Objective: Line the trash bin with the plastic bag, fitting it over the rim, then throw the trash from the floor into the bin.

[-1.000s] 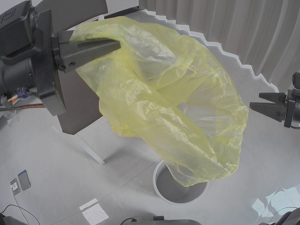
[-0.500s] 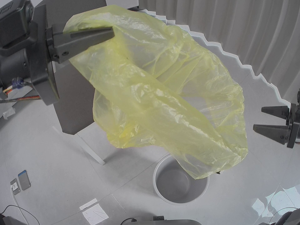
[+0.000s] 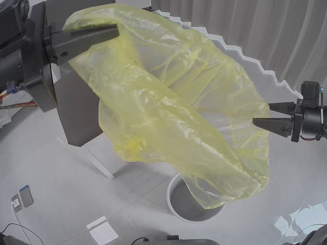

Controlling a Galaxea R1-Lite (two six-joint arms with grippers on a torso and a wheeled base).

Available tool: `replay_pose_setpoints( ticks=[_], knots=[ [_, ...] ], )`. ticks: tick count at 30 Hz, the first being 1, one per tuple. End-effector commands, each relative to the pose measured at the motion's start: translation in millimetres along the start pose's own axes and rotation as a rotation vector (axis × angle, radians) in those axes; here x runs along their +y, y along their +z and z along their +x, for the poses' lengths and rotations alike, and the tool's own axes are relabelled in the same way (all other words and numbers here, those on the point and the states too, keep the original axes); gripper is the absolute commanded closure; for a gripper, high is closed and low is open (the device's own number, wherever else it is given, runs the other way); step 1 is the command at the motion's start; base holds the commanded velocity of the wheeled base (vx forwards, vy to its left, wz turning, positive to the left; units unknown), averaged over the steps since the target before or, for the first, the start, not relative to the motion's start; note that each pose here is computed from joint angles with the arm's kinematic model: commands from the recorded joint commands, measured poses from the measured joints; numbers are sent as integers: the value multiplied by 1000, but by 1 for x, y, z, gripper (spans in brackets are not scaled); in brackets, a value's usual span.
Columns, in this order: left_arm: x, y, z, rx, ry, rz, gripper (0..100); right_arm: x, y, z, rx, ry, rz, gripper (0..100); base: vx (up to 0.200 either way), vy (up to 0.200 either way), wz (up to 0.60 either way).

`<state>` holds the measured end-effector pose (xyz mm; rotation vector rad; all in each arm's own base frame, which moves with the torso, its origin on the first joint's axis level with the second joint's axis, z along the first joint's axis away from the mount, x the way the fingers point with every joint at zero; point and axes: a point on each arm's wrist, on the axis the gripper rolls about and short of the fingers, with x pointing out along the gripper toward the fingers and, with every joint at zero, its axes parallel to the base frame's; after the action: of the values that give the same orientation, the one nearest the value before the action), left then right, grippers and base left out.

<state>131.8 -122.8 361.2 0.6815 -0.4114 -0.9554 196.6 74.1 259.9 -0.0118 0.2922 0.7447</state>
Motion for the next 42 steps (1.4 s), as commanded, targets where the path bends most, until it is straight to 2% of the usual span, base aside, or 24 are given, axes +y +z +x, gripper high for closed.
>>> replay_pose_setpoints(
  ticks=[1,7,17,18,28,31,32,33,37,39,40,42],
  knots=[
    [3,1,3,0,5,-1,100,0,-10,22,67,40,12,0,0,0,0],
    [4,-1,6,4,5,-3,100,5,-12,29,83,65,8,0,0,0,0],
    [3,-4,11,12,-6,-7,100,2,-16,31,98,51,-2,0,0,0,0],
    [3,-4,11,12,-6,-7,100,1,-16,31,99,50,-6,100,0,0,0],
    [0,-10,16,33,-22,-27,100,1,-22,30,119,42,-2,100,0,0,0],
    [-8,-13,19,36,-53,-144,100,4,-25,22,117,41,-14,100,0,0,0],
    [-8,-13,19,36,-53,-144,100,4,-25,22,117,41,-14,100,0,0,0],
    [-19,-9,21,22,-101,-244,100,5,-26,16,112,32,-17,100,0,0,0],
    [-36,-13,25,56,-132,-388,100,1,-31,5,120,-2,-3,100,0,0,0],
    [-48,-28,25,123,-121,-441,100,-1,-37,-1,158,-23,9,100,0,0,0],
    [-48,-28,25,123,-121,-441,100,-1,-37,-1,158,-23,9,100,0,0,0],
    [-64,-55,26,202,-95,-465,100,-8,-49,-6,245,-99,11,100,0,0,0]
  ],
)
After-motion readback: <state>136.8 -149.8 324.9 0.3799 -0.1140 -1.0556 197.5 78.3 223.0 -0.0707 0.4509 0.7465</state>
